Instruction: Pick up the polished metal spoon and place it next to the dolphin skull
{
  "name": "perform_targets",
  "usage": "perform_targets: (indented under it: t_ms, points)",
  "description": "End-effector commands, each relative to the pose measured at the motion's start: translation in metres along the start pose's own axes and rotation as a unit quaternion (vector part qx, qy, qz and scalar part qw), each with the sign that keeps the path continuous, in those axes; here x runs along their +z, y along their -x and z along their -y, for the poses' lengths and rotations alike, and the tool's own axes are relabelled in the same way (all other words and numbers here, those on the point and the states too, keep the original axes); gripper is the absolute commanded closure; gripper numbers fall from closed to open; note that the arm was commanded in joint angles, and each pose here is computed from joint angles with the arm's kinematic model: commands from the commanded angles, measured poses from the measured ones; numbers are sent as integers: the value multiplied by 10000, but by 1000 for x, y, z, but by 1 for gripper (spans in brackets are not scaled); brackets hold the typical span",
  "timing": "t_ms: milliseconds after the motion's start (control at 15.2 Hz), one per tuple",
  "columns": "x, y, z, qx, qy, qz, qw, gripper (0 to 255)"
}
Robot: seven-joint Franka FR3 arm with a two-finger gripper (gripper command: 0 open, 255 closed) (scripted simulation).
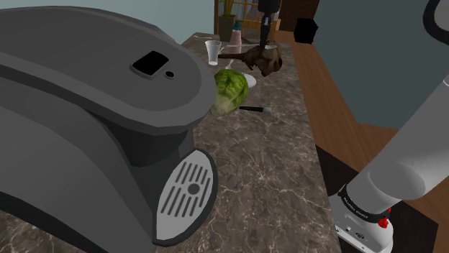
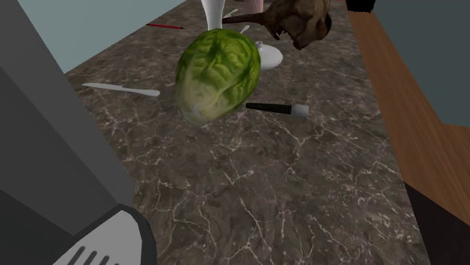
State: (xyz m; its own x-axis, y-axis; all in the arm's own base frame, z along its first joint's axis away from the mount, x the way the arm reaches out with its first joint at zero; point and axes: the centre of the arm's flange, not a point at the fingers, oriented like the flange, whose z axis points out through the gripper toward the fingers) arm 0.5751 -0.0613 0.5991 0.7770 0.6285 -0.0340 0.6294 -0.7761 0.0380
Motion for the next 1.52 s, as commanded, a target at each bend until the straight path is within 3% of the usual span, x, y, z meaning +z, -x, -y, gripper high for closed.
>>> perform_targets:
  t_ms: [0,1056,1452]
  points:
    - [0,11,-26,-10,1,1,10000,255]
    - [10,106,-214,-10,1,1,10000,255]
    - [42,105,-213,-10,1,1,10000,255]
